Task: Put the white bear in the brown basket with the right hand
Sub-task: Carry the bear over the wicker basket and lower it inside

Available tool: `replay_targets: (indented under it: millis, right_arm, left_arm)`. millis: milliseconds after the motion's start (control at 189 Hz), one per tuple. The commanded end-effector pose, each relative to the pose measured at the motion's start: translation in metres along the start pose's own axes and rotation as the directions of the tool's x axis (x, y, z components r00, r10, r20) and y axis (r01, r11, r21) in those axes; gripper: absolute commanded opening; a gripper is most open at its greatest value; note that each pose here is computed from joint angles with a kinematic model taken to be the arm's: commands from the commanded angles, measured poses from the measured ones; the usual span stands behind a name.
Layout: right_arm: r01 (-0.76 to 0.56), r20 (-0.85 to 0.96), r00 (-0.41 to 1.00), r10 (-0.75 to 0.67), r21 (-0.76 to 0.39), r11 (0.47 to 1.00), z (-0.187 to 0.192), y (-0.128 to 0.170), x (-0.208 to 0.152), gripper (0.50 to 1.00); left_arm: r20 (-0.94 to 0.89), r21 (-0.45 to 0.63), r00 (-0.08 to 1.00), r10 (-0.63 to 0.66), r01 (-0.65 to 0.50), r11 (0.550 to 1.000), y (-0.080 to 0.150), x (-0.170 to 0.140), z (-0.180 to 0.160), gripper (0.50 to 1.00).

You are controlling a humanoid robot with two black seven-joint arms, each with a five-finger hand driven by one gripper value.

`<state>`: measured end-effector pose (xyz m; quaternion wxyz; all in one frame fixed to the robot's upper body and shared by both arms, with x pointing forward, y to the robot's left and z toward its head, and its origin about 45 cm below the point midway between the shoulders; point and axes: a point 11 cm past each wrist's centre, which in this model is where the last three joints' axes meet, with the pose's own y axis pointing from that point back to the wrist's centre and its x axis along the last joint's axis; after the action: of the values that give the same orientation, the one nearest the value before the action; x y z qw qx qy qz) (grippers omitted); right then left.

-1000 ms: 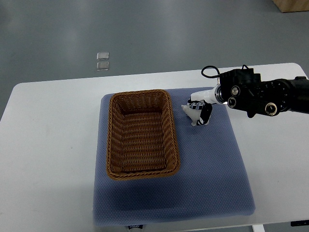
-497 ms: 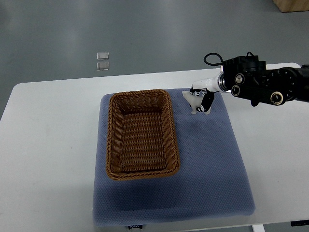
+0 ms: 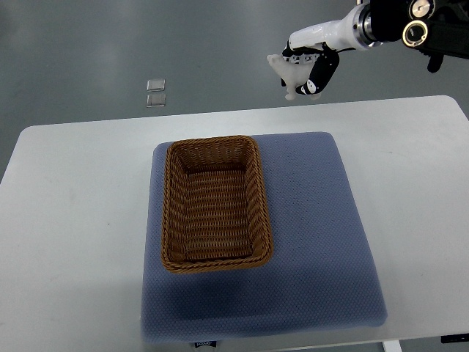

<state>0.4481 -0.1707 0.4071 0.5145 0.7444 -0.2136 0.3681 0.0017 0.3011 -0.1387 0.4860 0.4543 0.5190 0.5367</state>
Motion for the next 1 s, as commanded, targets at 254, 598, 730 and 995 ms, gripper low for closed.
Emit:
replay_targets:
  millis: [254,598,730,995]
  right_arm:
    - [0.03,-0.022,0.999,-0.028,0.114,0.993,-0.069,-0.027,-0.012,0.5]
    - [0.11,-0.05,0.993,-0.103,0.182,0.977,-0.141,-0.104,-0.08,0.5]
    - [0.126,-0.011,0.992,-0.126,0.158,0.979,-0.129,-0.12,-0.096,0.5]
    - [0.127,0.062,0.989,-0.132,0.08,0.989,-0.086,-0.144,-0.128,0.5]
  left_arm:
    - [0.0,0.0,1.0,0.002,-0.002,1.0,0.0,0.001,0.0,1.0]
    - [-0.002,0.0,1.0,0.002,-0.002,1.0,0.0,0.001,0.0,1.0]
    - [-0.002,0.0,1.0,0.002,-0.002,1.0,0.0,0.001,0.0,1.0]
    - [-0.002,0.002,1.0,0.004,-0.004,1.0,0.0,0.001,-0.001,1.0]
